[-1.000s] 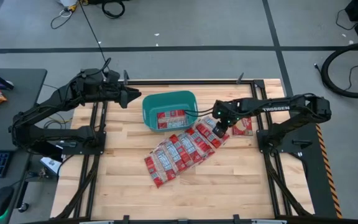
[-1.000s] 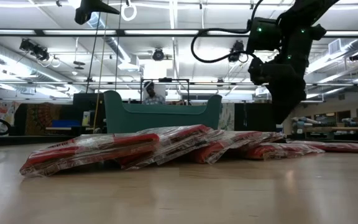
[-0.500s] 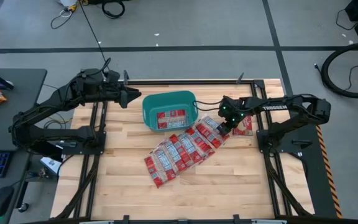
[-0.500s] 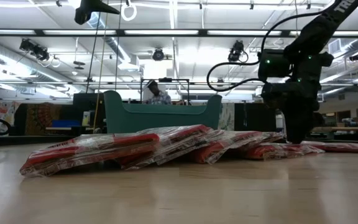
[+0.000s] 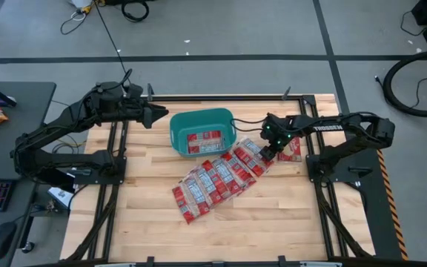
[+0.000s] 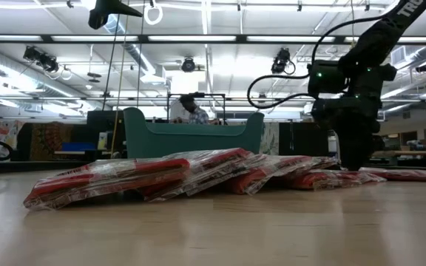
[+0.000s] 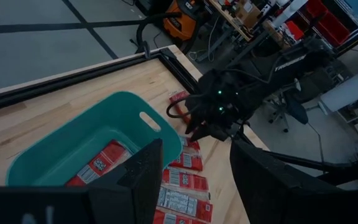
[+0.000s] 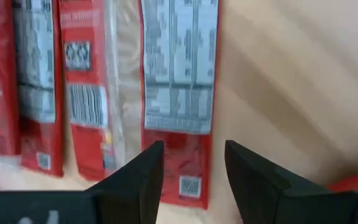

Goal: Sort popcorn bags into baskets
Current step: Put the red popcorn bag into the blue bin

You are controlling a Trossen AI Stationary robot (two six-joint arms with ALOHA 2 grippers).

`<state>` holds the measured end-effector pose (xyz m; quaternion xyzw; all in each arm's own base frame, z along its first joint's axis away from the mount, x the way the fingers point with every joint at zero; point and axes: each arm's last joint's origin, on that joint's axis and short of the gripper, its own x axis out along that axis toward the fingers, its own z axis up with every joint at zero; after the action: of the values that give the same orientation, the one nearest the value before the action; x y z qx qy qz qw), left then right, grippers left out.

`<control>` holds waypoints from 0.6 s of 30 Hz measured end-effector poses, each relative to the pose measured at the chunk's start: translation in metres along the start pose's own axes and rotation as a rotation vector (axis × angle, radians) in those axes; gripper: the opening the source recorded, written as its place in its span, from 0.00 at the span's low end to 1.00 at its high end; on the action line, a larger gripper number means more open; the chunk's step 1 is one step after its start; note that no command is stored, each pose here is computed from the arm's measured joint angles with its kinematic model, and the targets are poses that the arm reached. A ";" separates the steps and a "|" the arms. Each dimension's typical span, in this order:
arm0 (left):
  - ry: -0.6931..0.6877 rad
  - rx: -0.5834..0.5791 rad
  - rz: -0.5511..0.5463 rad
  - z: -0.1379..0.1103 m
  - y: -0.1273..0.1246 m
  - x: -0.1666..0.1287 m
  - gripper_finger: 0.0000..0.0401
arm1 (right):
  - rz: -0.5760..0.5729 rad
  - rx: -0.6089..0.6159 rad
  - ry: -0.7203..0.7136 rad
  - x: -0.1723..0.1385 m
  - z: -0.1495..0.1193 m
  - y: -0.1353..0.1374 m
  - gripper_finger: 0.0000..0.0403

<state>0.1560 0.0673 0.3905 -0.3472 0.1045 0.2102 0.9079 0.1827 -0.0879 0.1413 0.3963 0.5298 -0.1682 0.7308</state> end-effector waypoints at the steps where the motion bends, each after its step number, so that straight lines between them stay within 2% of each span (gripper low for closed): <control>1: 0.000 0.000 0.000 0.000 0.000 0.000 0.48 | 0.015 0.006 0.014 0.002 -0.003 -0.002 0.43; 7: 0.000 0.000 0.000 0.000 0.000 0.000 0.48 | 0.018 0.041 0.021 0.012 -0.015 -0.007 0.43; 14: 0.000 0.000 0.000 0.000 0.000 0.000 0.48 | 0.001 -0.024 -0.019 0.015 -0.013 0.004 0.42; 18: 0.000 0.001 0.000 0.000 0.000 0.000 0.48 | -0.020 -0.043 -0.029 0.016 -0.014 0.006 0.36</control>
<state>0.1560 0.0673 0.3905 -0.3469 0.1045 0.2102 0.9081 0.1840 -0.0706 0.1275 0.3726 0.5265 -0.1698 0.7451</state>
